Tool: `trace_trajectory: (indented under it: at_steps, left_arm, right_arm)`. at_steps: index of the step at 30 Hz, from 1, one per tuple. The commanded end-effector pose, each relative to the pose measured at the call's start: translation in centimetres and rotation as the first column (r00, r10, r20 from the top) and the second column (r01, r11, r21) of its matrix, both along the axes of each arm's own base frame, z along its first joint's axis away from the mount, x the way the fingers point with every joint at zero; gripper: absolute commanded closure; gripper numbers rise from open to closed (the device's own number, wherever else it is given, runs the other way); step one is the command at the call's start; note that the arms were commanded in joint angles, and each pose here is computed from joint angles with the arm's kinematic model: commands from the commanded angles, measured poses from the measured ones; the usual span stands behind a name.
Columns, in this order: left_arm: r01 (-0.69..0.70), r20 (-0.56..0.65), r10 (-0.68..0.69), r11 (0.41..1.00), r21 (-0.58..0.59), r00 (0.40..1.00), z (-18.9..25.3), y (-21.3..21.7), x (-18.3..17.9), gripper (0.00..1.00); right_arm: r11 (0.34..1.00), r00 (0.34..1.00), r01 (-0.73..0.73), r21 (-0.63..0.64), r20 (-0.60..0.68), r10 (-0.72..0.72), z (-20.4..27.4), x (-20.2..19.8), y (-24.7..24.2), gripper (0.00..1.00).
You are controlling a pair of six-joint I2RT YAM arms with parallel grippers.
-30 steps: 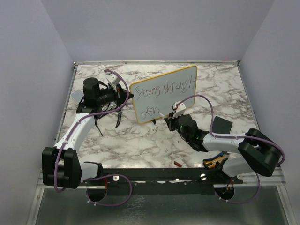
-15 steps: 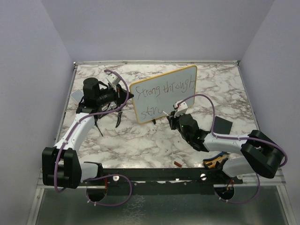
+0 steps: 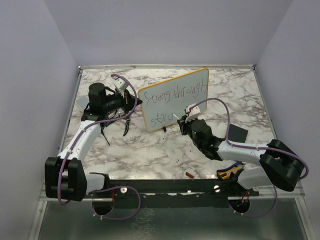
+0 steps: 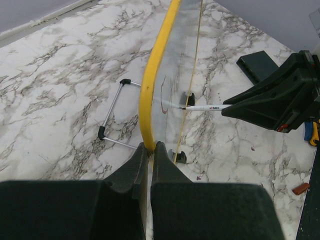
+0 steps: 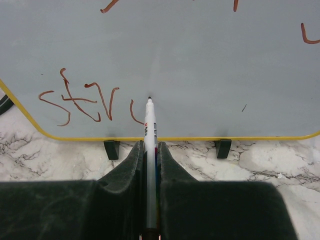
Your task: Write a sentence on the whiteboard
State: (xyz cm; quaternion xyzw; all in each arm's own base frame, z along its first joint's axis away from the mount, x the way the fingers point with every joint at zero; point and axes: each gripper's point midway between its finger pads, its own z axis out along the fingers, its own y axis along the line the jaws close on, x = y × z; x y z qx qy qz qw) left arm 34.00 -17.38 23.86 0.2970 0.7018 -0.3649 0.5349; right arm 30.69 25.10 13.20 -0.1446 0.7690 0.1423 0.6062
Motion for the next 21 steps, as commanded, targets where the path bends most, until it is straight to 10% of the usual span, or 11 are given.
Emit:
trace_trajectory:
  at_steps: [1, 21]
  left_arm:
    - [-0.017, 0.031, 0.016, 1.000, 0.021, 0.999, -0.1, 0.4, 0.1, 1.00]
    - [-0.017, 0.033, 0.016, 1.000, 0.021, 0.999, -0.1, 0.4, 0.0, 1.00]
  right_arm:
    - [0.999, 0.999, 0.048, 0.013, -0.018, -0.048, -0.9, 0.3, -0.6, 0.99]
    - [0.994, 0.990, 0.107, -0.028, -0.094, -0.109, -4.1, 0.1, -1.6, 0.99]
